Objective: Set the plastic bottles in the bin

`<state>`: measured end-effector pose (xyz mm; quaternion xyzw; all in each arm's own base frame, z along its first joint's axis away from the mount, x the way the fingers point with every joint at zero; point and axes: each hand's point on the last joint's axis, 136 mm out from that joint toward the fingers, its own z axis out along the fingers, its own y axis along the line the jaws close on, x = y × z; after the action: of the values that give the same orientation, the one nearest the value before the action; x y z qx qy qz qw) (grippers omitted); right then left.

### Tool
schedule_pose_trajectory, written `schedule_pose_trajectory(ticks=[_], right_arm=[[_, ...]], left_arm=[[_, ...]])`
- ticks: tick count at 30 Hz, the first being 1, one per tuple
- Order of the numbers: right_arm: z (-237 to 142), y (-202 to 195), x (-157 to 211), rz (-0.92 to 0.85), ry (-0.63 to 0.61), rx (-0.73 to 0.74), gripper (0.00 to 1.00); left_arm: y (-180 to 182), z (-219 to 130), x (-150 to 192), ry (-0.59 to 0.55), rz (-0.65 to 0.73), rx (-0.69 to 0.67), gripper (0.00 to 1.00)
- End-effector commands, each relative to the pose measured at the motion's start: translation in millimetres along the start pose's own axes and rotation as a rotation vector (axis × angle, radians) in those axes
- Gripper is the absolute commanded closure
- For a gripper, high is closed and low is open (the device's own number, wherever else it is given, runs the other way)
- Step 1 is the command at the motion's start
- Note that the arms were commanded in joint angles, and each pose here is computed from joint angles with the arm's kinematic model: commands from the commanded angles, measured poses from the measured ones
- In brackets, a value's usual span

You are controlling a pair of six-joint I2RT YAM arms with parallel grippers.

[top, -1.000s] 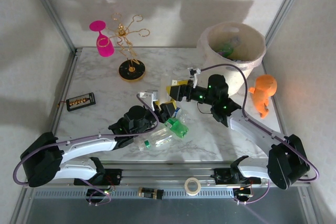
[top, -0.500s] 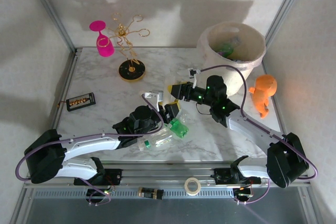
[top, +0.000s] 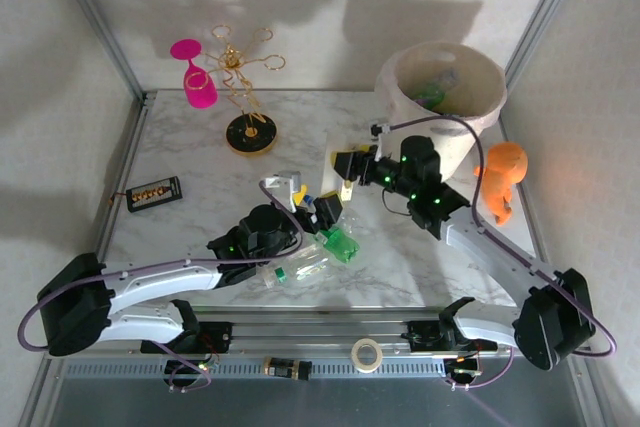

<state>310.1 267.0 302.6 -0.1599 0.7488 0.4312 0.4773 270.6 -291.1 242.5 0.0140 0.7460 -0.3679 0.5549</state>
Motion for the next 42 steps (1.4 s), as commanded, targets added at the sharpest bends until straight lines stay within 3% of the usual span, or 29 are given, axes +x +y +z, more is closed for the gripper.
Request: schedule_pose_trajectory(ticks=[1,9,16,22,26,32,42], right_arm=[[-26,6,-50,-0.13,-0.097,0.036,0.51],[-74,-25,-137,-0.194,-0.259,0.204,0.53],[-121,-57,-210,-0.216,-0.447,0.41,0.55],[-162,-82,-251,-0.222,-0.621,0.548,0.55],[-172,-116,-258,-0.233,-0.658,0.686,0.55],[-155,-160,-249,-0.251,-0.558,0.785,0.55],[-126,-207,-209,-0.158,-0.408,0.806,0.48]], left_arm=[[15,-7,-14,-0.069,-0.033,-0.064,0.0],[72,-7,0,-0.061,-0.083,-0.312,0.0],[91,-14,13,-0.041,-0.11,-0.364,0.0],[100,-19,12,-0.053,-0.145,-0.37,0.0],[102,-20,11,-0.057,-0.152,-0.371,0.0],[106,-24,10,-0.07,-0.171,-0.378,0.0],[115,-32,2,-0.115,-0.196,-0.391,0.0]])
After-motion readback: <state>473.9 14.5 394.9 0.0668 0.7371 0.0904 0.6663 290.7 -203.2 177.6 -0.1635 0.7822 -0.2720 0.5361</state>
